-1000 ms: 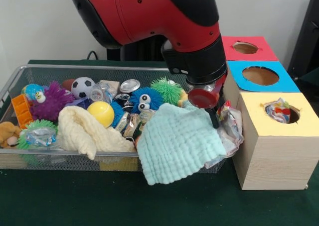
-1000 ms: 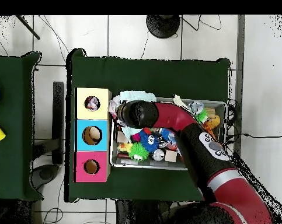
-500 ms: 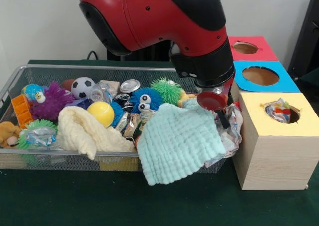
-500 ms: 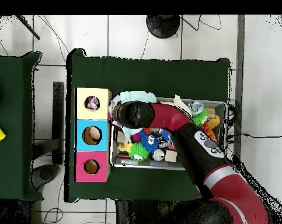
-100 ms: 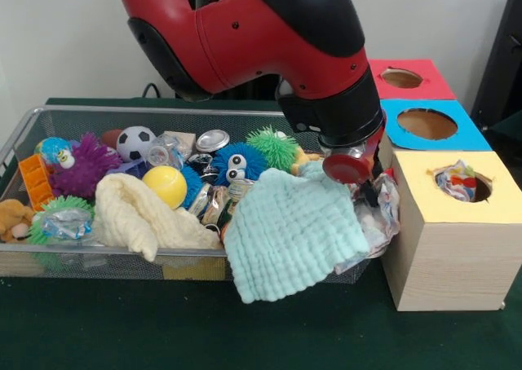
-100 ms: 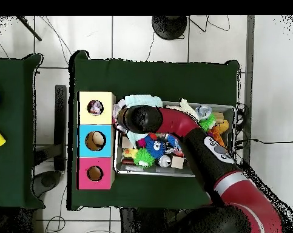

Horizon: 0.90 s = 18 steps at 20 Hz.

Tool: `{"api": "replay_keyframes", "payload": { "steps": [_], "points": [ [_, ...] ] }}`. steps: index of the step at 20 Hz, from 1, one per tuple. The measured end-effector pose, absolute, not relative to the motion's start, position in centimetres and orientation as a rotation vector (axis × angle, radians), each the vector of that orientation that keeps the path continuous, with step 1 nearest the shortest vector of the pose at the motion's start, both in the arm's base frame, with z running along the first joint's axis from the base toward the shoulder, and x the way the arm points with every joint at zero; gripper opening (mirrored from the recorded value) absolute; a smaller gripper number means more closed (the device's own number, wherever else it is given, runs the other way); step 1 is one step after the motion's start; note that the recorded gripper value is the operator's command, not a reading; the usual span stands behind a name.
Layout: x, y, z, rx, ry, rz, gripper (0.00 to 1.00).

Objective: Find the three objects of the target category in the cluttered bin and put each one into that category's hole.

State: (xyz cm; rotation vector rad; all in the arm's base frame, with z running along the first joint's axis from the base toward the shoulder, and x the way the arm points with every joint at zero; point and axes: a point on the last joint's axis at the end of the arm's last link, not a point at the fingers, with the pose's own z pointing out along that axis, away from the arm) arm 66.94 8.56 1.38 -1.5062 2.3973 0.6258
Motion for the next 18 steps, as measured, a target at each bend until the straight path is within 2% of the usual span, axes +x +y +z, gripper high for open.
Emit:
{"api": "replay_keyframes", "payload": {
  "steps": [11,15,16,18],
  "points": [
    [66.9,8.5,1.9,-1.495,2.388,0.643,0.00],
    [67.7,8.7,4.5,-1.513,2.375,0.596,0.00],
    [68.2,8.7,6.3,-1.514,2.373,0.580,0.00],
    [68.7,8.6,7.7,-1.513,2.376,0.574,0.00]
  ]
}}
